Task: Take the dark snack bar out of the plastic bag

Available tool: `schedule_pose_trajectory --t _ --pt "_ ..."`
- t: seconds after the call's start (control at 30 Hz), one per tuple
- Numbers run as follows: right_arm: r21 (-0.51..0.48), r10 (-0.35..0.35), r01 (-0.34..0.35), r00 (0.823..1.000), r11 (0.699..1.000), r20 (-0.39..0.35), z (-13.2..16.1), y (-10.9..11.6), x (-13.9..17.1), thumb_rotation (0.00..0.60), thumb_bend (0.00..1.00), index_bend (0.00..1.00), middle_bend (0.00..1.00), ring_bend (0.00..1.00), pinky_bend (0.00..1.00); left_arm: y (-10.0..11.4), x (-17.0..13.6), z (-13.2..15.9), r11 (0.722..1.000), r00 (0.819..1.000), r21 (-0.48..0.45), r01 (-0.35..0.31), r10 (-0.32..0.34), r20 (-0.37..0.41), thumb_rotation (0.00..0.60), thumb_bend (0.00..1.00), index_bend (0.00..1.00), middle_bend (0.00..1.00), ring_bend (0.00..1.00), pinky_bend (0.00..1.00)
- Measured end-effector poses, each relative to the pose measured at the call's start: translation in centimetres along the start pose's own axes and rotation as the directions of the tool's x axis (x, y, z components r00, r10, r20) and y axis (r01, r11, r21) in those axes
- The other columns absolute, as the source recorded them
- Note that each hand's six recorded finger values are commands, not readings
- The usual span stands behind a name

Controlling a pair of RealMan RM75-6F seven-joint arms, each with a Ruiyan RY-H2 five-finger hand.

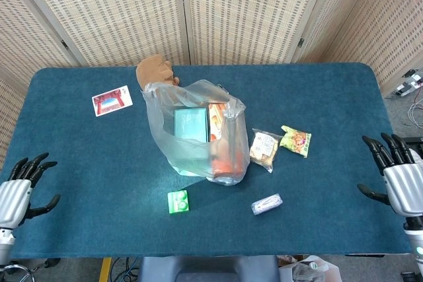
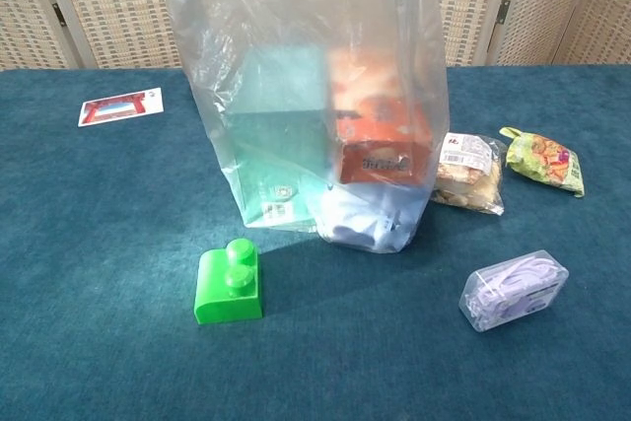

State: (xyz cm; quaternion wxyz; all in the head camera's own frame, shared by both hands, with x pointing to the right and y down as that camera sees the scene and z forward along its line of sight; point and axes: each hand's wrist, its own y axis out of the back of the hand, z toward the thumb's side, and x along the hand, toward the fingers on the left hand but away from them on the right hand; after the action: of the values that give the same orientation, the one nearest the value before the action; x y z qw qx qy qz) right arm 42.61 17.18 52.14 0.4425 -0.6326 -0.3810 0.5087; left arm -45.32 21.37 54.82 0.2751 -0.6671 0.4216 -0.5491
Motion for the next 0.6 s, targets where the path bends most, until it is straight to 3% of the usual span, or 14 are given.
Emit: schedule_pose_trajectory --t 0.17,0.27,0.37,0.6 --pt "0.009 -0.045 0.046 0.998 0.999 -0.052 1.1 1.6 -1.4 0.600 0.08 0.05 0.18 0.05 0.08 0.7 1.4 0.6 0.986 0.998 -0.160 0.038 -0.031 0.046 0.600 0.27 0.15 0.08 0.13 0.01" --pt "0.011 -0.084 0.085 0.992 0.996 -0.092 2.1 2.8 -2.5 0.600 0.08 0.05 0.17 0.05 0.08 1.4 2.6 1.3 0.956 0.996 -0.287 0.064 -0.042 0.082 0.600 0.27 0.14 0.08 0.13 0.01" --pt "0.018 -0.128 0.131 0.984 0.991 -0.125 3.0 4.3 -3.6 0.600 0.08 0.05 0.17 0.05 0.08 2.2 3.9 2.3 0.905 0.991 -0.414 0.099 -0.052 0.123 0.600 0.27 0.14 0.08 0.13 0.01" --pt "0.026 -0.226 0.234 0.958 0.972 -0.177 4.8 7.9 -5.9 0.600 0.08 0.05 0.17 0.05 0.08 4.1 7.7 5.6 0.746 0.966 -0.629 0.218 -0.076 0.246 0.600 0.27 0.13 0.08 0.13 0.01"
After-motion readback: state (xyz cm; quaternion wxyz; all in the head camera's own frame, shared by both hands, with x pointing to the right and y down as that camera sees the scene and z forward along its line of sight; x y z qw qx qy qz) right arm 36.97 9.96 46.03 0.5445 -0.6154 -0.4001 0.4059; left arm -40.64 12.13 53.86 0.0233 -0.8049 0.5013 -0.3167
